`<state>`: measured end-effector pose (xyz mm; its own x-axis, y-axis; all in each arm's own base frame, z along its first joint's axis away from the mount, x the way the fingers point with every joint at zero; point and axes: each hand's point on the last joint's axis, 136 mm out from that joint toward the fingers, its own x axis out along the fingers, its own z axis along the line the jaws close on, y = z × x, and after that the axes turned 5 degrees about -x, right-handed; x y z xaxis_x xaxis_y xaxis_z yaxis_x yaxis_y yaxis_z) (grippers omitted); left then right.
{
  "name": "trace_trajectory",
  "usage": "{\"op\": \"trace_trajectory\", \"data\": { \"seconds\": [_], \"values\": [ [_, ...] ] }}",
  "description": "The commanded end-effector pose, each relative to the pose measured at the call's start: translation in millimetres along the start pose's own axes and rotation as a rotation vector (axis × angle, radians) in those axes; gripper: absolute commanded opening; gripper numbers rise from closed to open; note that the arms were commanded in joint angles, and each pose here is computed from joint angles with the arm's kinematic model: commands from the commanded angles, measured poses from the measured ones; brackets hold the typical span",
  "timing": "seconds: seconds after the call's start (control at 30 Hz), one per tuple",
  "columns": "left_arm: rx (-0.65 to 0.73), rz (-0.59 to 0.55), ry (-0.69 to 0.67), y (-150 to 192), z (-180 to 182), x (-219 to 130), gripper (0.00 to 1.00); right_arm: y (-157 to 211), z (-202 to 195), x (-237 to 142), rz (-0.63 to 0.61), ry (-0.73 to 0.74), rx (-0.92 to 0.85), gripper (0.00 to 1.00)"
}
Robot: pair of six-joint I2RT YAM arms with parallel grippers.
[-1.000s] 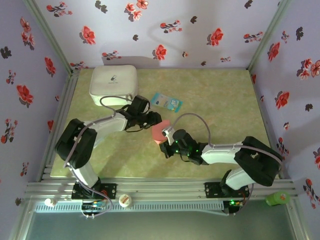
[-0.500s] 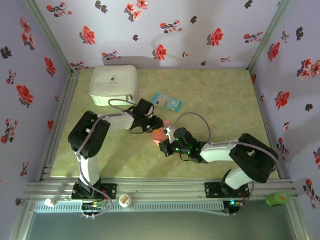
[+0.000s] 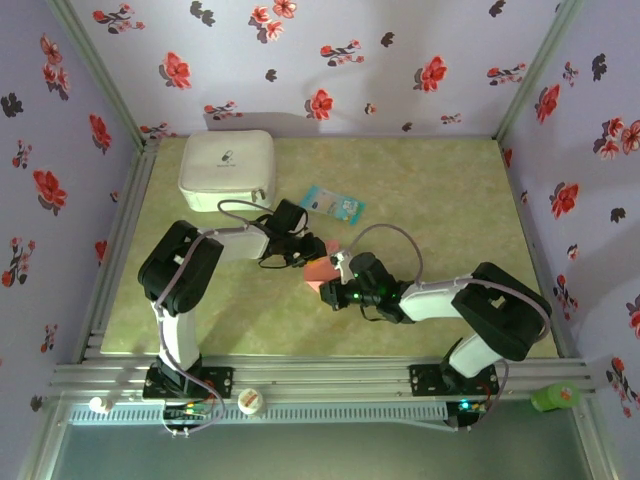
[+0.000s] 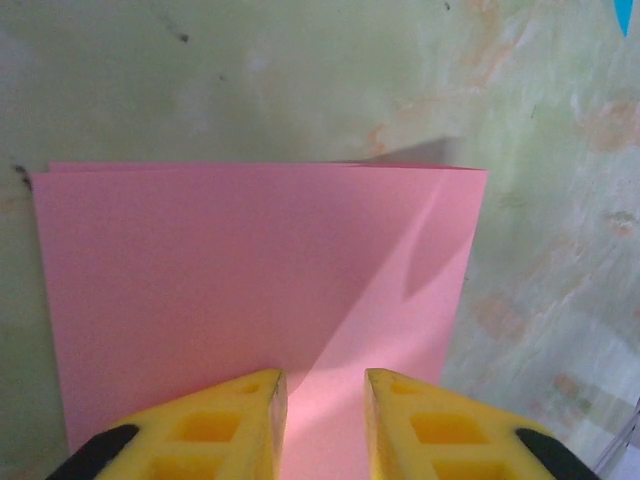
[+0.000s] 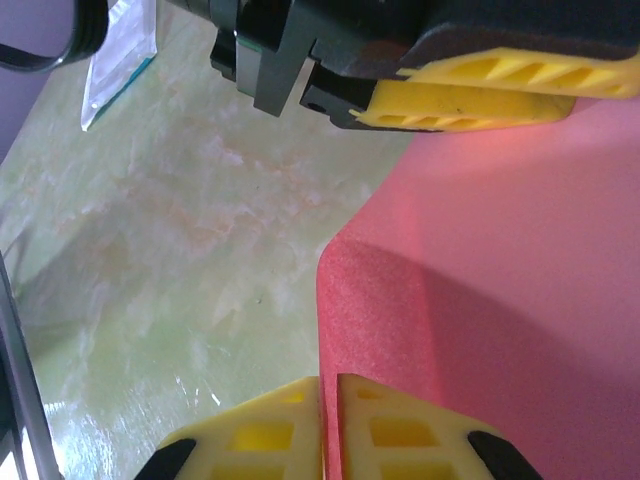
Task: Fold a paper plane with a square sheet of paper (pick it up from the middle)
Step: Third fold the triangle at the center of the table.
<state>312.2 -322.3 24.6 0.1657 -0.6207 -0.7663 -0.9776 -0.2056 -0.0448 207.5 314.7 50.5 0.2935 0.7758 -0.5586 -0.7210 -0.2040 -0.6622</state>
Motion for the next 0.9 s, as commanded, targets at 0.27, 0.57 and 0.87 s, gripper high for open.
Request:
{"op": "trace_trajectory", "data": {
  "seconds": [0.27,0.57,0.87],
  "values": [
    [0.012,0.041,-0.026,10.3,13.0,12.3,0.26,-9.0,2.6,-0.1,-0.025,-0.031,0.022,0.15],
    [0.011,0.038,-0.020,9.8,10.9,12.0,0.25,-14.8,8.3,-5.5,-0.038,-0.059,0.022,0.14],
    [0.005,0.040,-0.023,10.6,12.3,14.1,0.24,-12.8,1.0,-9.7,-0.048,-0.041,0.033,0.17]
  ]
}}
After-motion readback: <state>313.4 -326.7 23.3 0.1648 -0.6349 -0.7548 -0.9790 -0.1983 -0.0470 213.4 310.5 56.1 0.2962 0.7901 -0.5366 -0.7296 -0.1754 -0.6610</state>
